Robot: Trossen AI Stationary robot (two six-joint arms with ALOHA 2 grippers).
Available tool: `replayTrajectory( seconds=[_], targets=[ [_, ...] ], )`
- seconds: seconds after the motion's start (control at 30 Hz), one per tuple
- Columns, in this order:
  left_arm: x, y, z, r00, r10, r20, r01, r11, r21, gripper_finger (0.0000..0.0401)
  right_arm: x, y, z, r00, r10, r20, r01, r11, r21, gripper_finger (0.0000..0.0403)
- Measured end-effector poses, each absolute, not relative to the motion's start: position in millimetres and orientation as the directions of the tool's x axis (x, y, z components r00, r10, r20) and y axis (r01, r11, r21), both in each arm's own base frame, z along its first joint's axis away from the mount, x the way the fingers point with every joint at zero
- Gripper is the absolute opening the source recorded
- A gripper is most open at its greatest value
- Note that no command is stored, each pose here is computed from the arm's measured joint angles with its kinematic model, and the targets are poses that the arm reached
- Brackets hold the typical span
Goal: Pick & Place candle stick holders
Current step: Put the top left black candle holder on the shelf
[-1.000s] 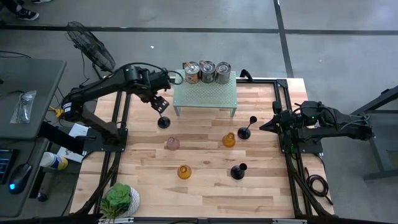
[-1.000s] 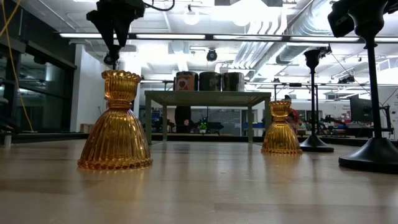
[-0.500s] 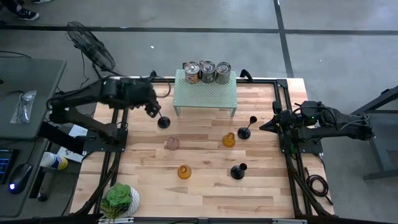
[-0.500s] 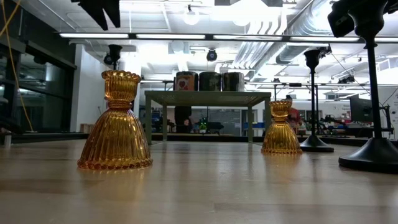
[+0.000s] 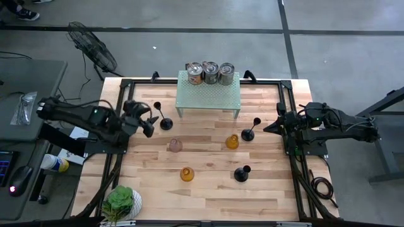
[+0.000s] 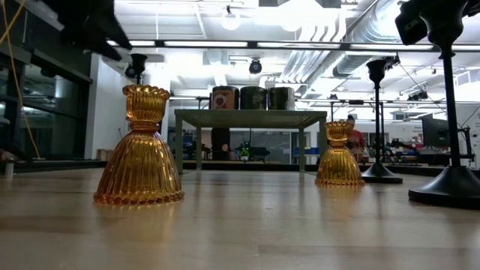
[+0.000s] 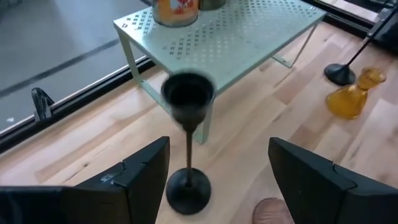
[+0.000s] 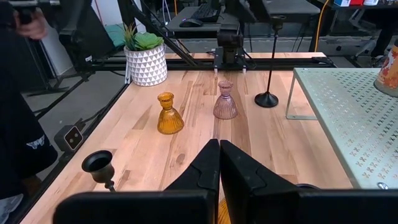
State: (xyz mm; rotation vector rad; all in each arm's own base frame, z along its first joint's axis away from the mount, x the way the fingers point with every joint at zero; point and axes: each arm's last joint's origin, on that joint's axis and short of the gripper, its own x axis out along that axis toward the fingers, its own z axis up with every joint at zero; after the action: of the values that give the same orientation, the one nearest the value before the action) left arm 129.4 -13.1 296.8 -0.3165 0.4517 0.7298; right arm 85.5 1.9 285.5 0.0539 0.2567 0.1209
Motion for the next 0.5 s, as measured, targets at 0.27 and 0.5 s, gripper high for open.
replayTrajectory(
  seconds=[0.27,0.5],
  targets=[
    [130.3,-16.1,249.4,0.667,0.608,-0.43,-0.706,0.701,-0.104,0.0267,85.6,1.9,285.5,0.96,0.126,-0.251,-0.112,0.991,0.069,0.0003],
    [134.1,-15.1,208.3,0.639,0.69,-0.34,-0.743,0.668,-0.042,0.0267,85.6,1.9,285.5,0.96,0.126,-0.25,-0.112,0.991,0.069,0.0003]
  ],
)
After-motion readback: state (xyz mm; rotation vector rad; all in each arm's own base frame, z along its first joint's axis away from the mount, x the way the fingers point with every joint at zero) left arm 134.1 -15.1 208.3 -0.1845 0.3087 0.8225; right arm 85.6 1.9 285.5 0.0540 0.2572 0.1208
